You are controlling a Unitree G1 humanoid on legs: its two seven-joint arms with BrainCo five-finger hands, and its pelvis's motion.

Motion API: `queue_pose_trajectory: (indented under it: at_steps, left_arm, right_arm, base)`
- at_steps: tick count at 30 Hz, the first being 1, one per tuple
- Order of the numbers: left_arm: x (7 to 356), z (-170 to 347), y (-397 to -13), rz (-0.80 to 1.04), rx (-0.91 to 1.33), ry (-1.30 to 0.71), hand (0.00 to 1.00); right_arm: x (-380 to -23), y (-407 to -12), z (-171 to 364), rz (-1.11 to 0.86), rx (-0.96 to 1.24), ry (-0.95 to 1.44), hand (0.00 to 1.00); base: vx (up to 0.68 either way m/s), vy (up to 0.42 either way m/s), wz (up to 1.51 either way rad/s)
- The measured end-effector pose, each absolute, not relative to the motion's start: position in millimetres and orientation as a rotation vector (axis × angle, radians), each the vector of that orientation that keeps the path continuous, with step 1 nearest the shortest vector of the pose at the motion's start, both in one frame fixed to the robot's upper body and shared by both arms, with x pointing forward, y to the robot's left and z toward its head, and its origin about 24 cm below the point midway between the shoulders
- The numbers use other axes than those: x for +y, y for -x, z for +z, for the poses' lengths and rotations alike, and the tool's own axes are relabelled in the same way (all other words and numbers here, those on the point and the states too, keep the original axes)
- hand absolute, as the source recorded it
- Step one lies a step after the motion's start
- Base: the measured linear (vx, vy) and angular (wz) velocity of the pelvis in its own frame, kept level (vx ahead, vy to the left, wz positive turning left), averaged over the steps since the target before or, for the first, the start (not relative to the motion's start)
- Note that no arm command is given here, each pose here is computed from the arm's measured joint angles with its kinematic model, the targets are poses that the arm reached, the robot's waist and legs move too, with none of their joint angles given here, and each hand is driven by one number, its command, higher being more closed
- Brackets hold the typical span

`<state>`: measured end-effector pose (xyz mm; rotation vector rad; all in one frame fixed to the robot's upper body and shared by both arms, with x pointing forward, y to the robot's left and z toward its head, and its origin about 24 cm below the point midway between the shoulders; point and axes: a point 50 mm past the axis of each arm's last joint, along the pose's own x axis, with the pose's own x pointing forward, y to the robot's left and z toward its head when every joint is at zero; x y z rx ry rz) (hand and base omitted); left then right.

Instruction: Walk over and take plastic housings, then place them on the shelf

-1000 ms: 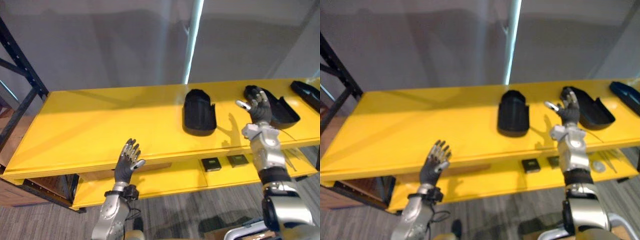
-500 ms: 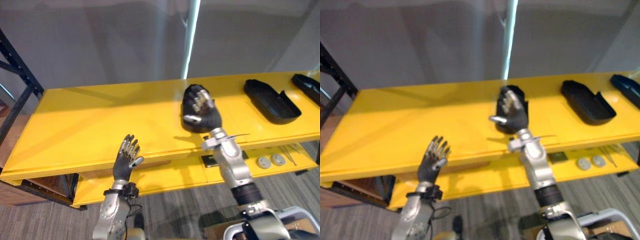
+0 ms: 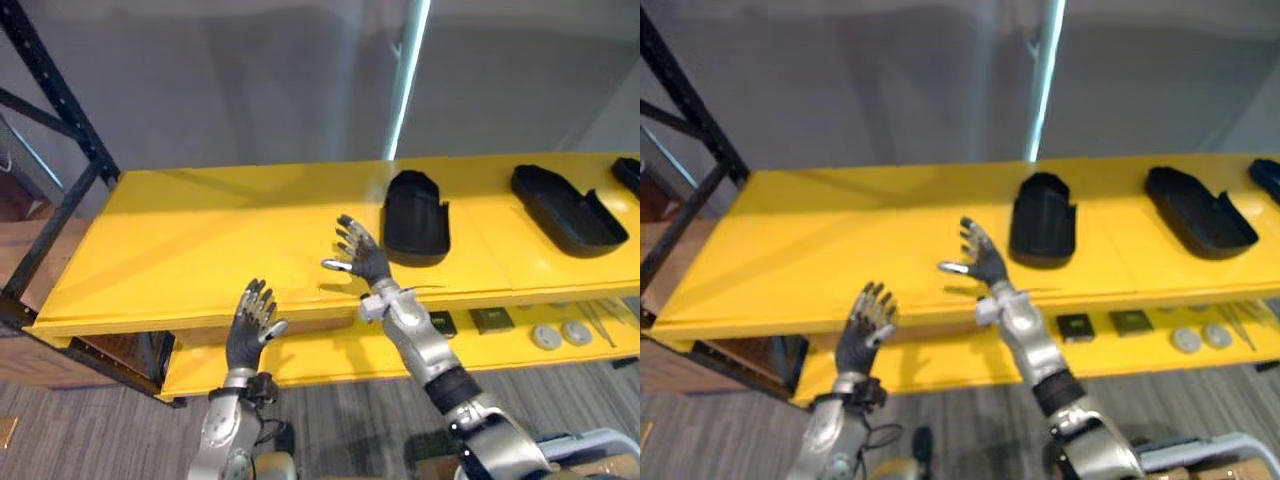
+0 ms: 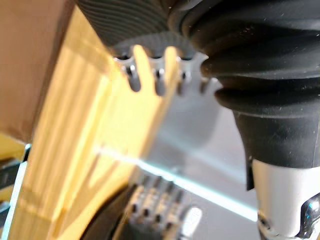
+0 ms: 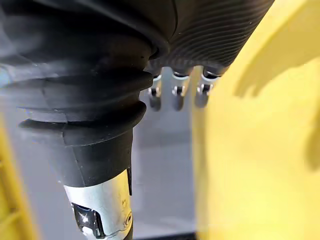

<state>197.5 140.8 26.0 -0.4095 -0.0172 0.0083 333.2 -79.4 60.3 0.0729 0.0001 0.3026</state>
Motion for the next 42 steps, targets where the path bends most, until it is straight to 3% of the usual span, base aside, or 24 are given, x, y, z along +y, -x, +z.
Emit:
queue_pose_trajectory:
  at_steps: [9, 23, 37, 42]
  left_arm:
    - [139.2, 24.4, -195.6, -0.002, -0.006, 0.408, 0.0]
    - [132.5, 23.8, -195.8, -0.012, 0.002, 0.422, 0.0]
    - [132.2, 19.3, -194.1, -0.036, 0.018, 0.415, 0.0]
    - [137.9, 15.1, -189.0, -0.008, 0.034, 0.407, 0.0]
  right_arm:
    - [-97.6, -337.0, 43.8, 0.029, 0.095, -0.066, 0.0]
    - [-122.1, -340.1, 46.7, -0.131, 0.061, -0.117, 0.0]
    - [-110.2, -335.4, 46.2, 0.14, 0.022, -0.137, 0.0]
    - [-93.7, -319.3, 100.2, 0.272, -0.27, -0.206, 0.0]
  base:
    - [0.04, -0.021, 0.02]
    - [0.0, -0.004, 0.0]
    - [0.0, 0.0, -0.01]
    - [0.0, 0.0, -0.01]
